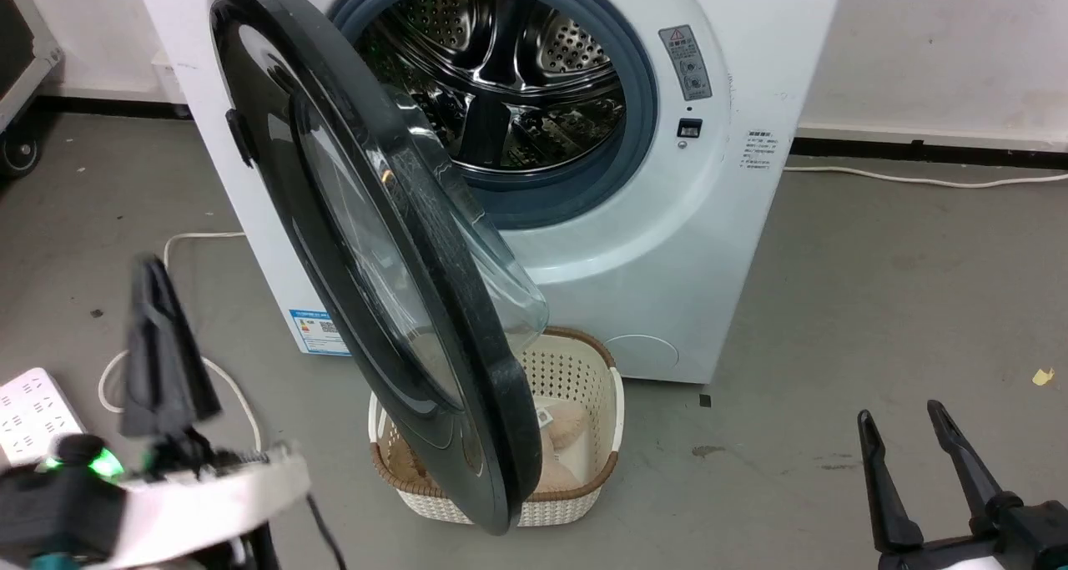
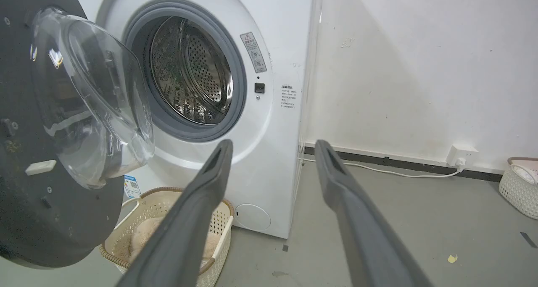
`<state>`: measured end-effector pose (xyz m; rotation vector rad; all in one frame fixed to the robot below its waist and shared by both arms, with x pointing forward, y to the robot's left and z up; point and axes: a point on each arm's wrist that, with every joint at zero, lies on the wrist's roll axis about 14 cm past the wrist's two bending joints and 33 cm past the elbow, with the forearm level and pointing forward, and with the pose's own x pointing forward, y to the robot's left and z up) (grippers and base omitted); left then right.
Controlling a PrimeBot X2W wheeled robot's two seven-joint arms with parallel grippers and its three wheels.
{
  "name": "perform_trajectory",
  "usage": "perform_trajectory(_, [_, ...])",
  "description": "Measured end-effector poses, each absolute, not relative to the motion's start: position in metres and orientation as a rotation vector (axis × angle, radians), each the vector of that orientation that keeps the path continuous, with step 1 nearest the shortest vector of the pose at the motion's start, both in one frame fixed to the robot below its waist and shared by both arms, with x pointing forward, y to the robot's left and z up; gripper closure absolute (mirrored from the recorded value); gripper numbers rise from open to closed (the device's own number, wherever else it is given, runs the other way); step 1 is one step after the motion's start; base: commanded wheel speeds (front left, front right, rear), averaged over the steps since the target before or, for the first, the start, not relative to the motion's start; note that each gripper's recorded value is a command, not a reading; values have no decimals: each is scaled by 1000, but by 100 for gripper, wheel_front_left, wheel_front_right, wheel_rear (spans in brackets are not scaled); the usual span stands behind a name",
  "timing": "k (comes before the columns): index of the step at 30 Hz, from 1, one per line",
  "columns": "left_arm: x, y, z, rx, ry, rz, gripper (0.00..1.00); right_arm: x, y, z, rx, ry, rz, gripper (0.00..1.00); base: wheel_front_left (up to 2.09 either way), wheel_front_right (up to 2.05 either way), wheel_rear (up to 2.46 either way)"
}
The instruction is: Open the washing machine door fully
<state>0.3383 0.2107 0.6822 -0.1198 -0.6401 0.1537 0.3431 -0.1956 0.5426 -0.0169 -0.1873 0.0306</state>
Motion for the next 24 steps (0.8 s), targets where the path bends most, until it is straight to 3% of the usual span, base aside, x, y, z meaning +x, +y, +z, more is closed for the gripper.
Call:
perform_trajectory(5, [327,192,728,-152,-778,75,100,341,-195,545,-16,-194,30,0,0,0,0])
perform_trajectory(9, [326,157,744,-156,-765,-55,100,339,-196,544,-15,-193,27,0,0,0,0])
perform_trajectory(17, [332,63,688,-208,-468,-359,100,337,-200,543,-6,-190,16,0,0,0,0])
perform_trajectory(24, [331,18,613,-260,-187,-473,100,336,-202,537,-5,-174,9,0,0,0,0])
